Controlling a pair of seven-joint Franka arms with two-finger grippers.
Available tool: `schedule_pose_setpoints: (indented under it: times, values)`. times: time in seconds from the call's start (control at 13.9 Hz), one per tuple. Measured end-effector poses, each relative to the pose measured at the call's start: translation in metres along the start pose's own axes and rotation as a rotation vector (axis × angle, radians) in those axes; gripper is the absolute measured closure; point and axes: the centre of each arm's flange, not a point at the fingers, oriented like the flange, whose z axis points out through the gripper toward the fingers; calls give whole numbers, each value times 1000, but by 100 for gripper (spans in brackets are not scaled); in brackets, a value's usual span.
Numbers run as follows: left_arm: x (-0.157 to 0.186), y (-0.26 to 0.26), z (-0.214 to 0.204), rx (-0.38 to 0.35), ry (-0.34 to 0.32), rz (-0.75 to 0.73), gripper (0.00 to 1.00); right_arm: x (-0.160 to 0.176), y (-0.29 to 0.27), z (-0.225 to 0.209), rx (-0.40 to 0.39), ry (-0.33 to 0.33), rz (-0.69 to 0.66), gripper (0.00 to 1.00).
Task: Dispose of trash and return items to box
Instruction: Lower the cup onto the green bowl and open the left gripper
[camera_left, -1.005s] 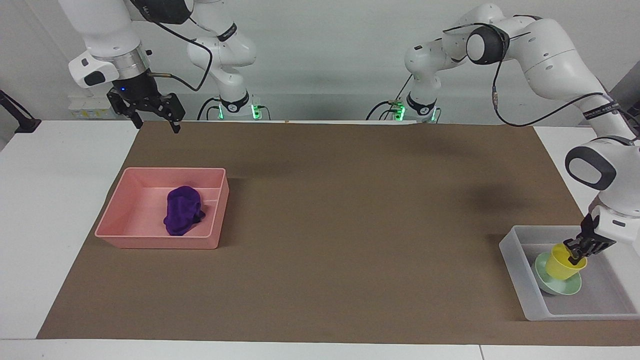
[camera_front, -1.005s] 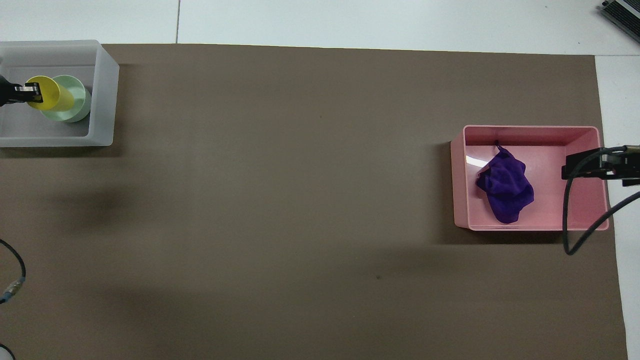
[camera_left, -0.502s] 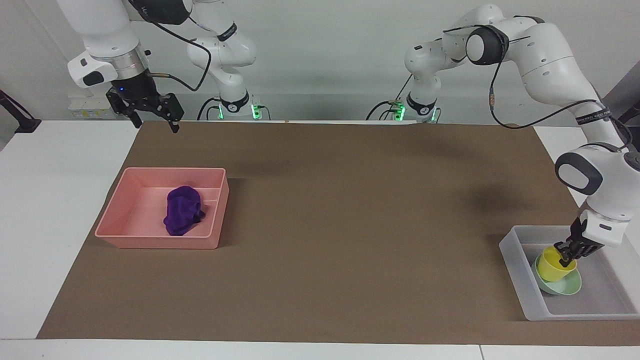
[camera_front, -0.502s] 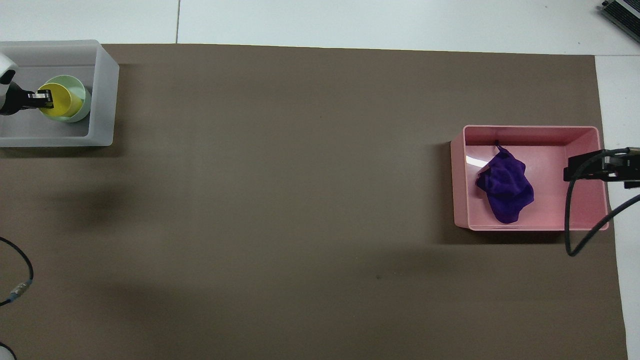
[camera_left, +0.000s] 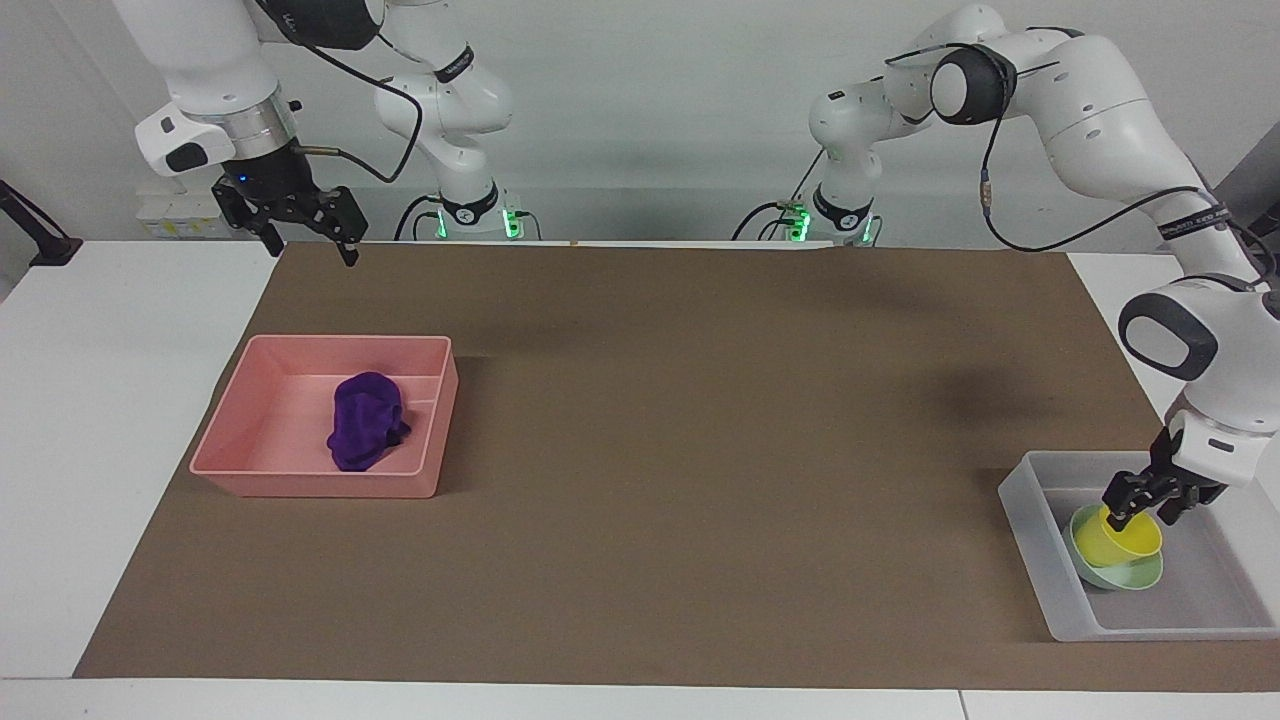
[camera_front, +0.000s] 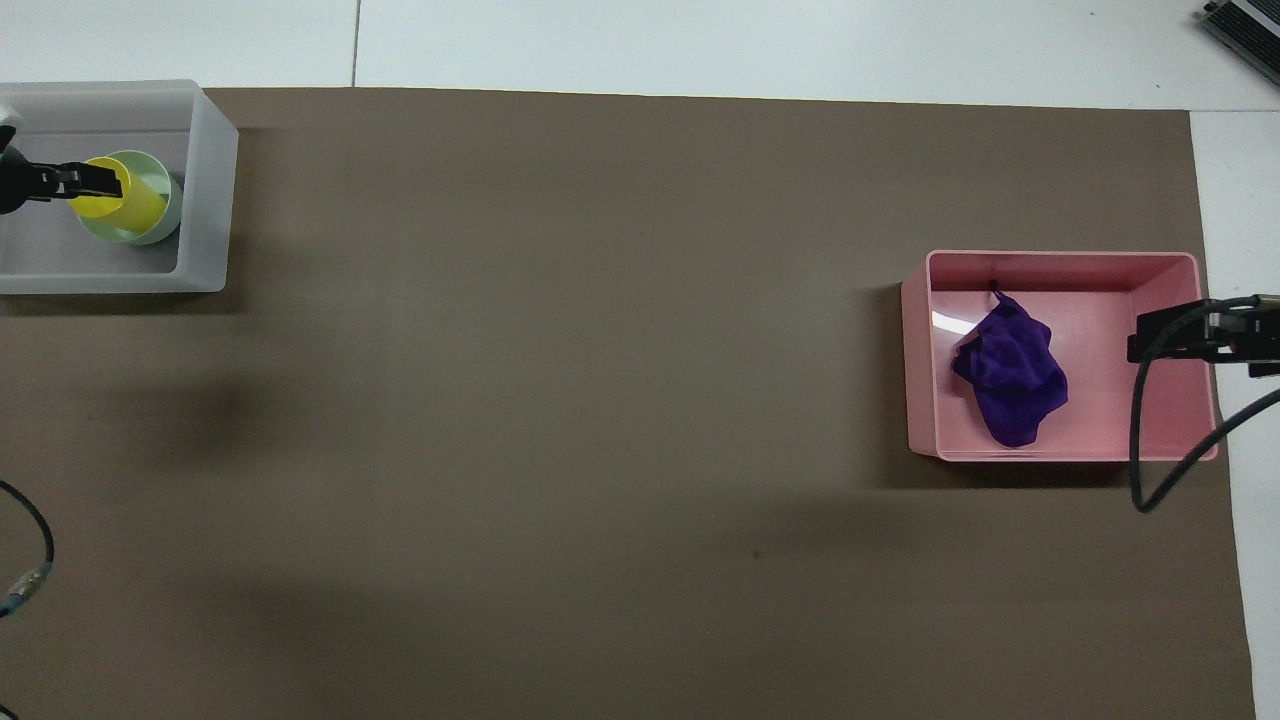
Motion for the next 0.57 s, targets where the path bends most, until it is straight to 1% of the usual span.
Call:
schedule_pose_setpoints:
  times: [0.07,0.29,0.57]
  values:
    - [3,9,-16,-4,3,48,0,0,0,0,0,0,0,0]
    - [-1,50,-73,-31,-11,144,0,0,0,0,0,0,0,0]
    - [-36,115,-131,-72,-44,228,0,0,0,0,0,0,0,0]
